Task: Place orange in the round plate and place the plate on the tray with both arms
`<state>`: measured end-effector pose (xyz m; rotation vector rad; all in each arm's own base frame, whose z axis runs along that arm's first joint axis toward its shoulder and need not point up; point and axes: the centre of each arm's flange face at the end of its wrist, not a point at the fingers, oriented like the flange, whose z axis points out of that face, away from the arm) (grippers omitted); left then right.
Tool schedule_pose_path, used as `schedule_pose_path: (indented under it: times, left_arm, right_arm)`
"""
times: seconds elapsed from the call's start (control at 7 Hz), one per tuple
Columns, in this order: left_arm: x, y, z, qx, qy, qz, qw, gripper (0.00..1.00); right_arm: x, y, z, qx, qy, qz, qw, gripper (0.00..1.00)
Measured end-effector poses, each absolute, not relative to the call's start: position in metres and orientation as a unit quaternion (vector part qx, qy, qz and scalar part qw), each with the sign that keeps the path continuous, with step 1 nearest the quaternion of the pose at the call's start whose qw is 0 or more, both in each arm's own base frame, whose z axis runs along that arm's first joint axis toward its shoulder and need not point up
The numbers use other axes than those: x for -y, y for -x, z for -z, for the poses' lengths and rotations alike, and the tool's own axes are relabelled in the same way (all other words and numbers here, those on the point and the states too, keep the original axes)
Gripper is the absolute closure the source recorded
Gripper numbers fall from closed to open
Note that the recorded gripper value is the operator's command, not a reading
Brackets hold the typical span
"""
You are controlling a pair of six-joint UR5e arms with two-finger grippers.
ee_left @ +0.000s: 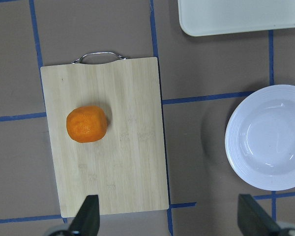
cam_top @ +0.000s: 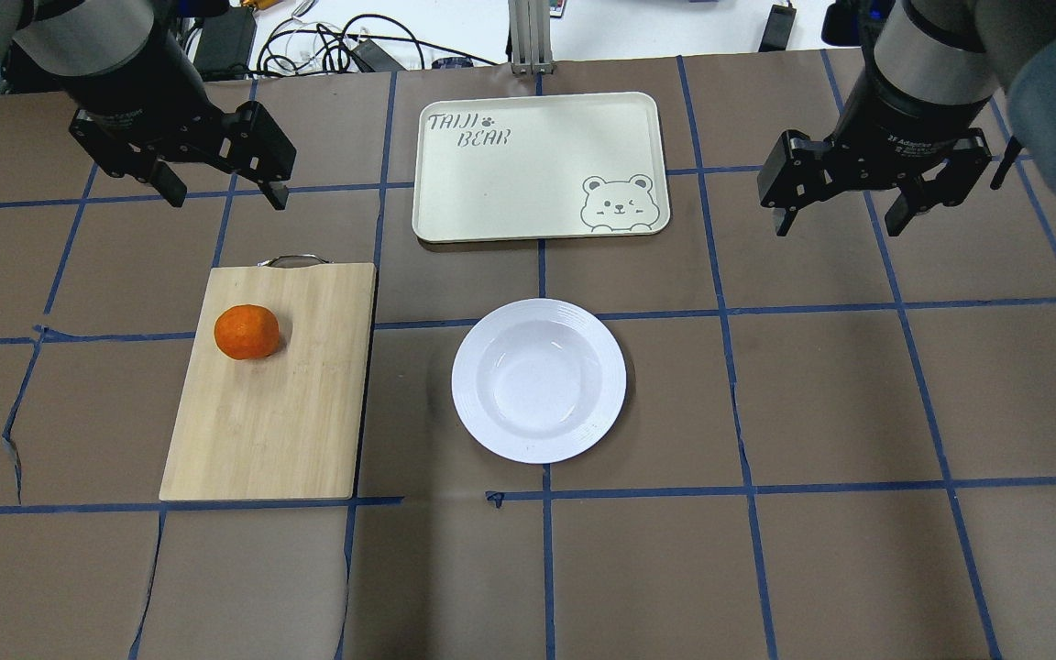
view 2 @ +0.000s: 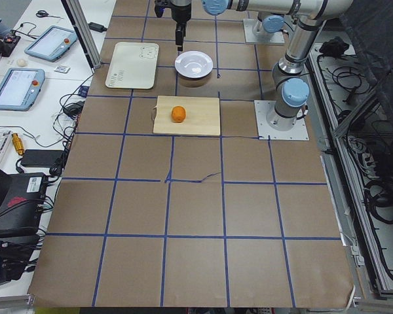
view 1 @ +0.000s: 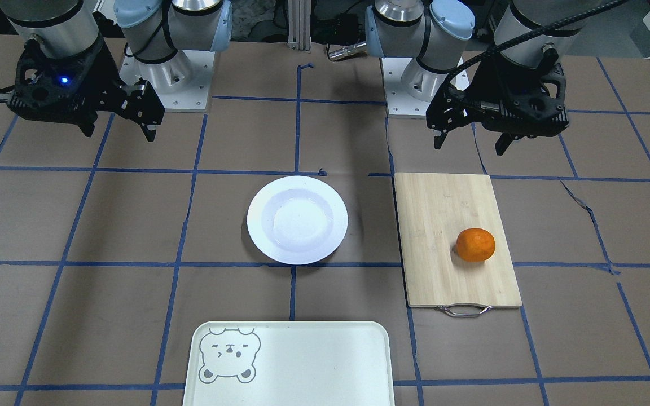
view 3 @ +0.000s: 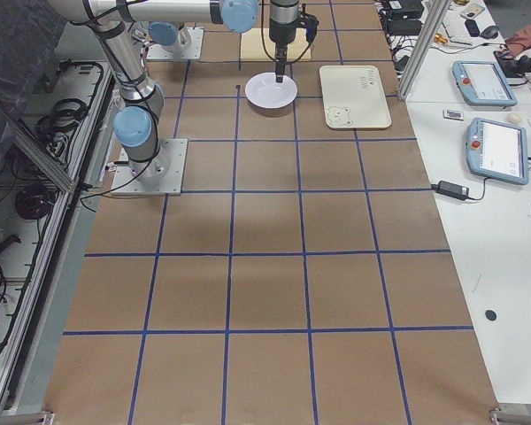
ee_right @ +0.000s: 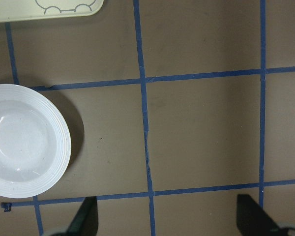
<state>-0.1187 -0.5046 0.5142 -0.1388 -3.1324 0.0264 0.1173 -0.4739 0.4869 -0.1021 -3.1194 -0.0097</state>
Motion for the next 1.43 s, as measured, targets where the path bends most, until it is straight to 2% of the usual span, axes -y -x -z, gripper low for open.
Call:
schedule_pose_path:
  times: [1.43]
  left_arm:
    - [0.5042, 0.1169, -0.5166, 0.999, 0.042, -0.011, 0.004, 0.00]
  right_arm:
    - [0.4779, -0.1158, -0.4850, 0.999, 0.031, 0.001, 0.014, 0.00]
